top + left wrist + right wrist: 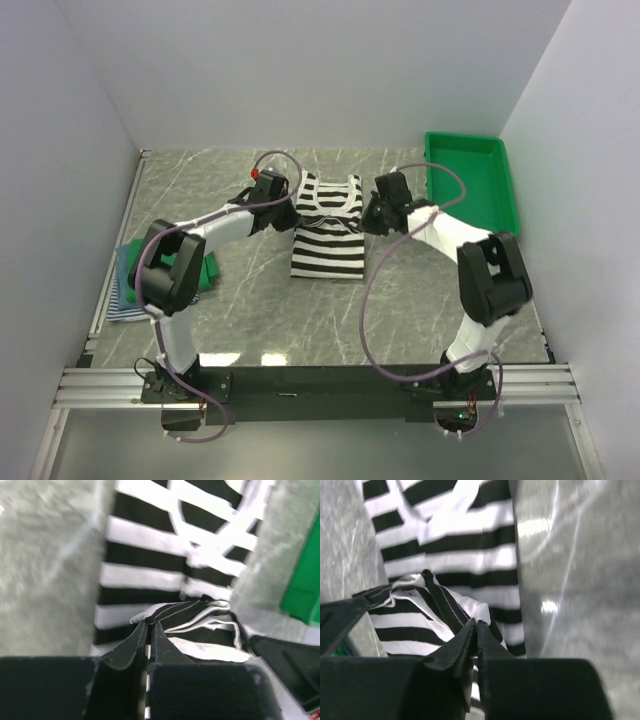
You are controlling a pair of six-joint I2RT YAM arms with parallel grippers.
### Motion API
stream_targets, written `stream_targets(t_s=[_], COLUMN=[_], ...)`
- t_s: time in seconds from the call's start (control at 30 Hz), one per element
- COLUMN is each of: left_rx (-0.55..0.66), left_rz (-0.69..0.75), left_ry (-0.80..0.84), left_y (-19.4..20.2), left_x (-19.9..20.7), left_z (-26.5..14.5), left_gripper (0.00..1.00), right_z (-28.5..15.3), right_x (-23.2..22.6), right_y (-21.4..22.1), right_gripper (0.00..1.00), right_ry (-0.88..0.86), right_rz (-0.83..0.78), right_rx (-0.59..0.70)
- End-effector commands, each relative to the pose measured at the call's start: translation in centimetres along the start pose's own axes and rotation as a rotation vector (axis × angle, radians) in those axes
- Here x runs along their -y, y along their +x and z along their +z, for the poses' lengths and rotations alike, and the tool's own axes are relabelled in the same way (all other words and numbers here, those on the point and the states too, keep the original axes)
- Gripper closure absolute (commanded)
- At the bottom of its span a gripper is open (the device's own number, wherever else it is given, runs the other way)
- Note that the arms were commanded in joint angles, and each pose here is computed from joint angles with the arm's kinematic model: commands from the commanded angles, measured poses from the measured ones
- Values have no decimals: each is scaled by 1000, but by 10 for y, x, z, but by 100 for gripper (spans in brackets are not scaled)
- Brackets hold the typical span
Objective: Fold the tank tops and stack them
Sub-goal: Fold the tank top
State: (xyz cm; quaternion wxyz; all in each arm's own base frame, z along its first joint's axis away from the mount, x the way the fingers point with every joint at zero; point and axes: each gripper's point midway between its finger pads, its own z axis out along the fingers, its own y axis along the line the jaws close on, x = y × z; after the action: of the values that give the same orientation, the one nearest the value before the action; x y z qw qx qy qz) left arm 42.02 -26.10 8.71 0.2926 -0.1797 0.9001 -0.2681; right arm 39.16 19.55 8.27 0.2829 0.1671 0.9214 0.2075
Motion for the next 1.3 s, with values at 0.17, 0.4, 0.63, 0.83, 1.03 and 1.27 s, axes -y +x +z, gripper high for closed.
stream_targets(t_s=[0.17, 0.4, 0.63, 0.83, 1.03, 1.27], left_rx=[33, 105, 70, -17, -110, -155], left_rz=[21, 9, 11, -2, -8, -13], left_ry=[81, 74, 90, 54, -44, -98], left_y=[-36, -50, -9, 51, 106, 134], left_x=[12, 15, 23, 5, -35, -61], left_z=[20, -4, -31, -31, -28, -32], left_gripper=[65, 37, 66, 83, 96, 99], right_z=[26, -2, -2, -5, -10, -9], right_x=[-17, -20, -29, -29, 7, 27], right_y=[-52, -76, -37, 25, 80, 117], right_gripper=[62, 49, 51, 54, 57, 58], right_ry=[-99, -63, -7, 21, 55, 43], right_rz=[-50, -98, -175, -224, -216, -211], right_rx=[37, 129, 84, 30, -50, -122])
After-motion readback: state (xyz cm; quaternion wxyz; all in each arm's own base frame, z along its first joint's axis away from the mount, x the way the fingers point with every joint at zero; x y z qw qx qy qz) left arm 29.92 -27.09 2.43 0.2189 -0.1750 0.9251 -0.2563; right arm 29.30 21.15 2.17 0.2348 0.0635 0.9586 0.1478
